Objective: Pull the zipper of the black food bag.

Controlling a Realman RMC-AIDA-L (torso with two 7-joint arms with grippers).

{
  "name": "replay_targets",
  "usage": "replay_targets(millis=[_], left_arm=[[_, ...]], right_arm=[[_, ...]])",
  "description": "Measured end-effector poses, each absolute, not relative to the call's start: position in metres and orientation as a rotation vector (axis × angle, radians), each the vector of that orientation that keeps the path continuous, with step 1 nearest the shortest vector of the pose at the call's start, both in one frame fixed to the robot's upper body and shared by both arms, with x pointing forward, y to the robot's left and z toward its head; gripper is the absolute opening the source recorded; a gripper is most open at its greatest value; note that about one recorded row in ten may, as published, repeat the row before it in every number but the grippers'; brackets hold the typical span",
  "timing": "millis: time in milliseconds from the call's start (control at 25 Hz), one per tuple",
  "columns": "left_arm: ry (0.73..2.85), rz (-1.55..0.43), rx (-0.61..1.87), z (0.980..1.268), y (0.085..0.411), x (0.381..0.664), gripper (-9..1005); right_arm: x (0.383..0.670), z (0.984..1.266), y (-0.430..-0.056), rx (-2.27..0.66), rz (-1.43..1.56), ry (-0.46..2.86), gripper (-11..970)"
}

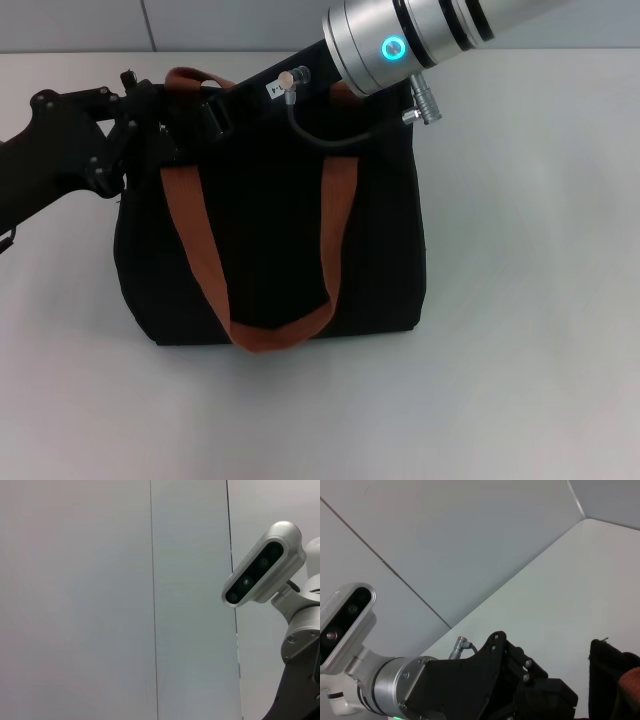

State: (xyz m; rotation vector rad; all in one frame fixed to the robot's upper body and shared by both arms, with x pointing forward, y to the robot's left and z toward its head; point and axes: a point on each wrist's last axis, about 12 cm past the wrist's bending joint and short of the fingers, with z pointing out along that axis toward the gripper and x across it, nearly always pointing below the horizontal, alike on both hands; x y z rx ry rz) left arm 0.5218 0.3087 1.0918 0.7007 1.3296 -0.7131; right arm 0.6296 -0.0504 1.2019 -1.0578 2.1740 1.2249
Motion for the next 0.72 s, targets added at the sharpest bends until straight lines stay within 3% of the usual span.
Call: replay_targets(millis=[360,720], left_arm=[[1.314,-0.730,0.701,1.094,0.299,0.528,54],[1.330,-0.701,0.660,1.091,0.309,0.524,58]], right_arm=[[0.631,1.201,-0.050,-1.047,1.213,2.166,304],[0.630,1.197,-0.053,-1.037,1.219,2.175,276]])
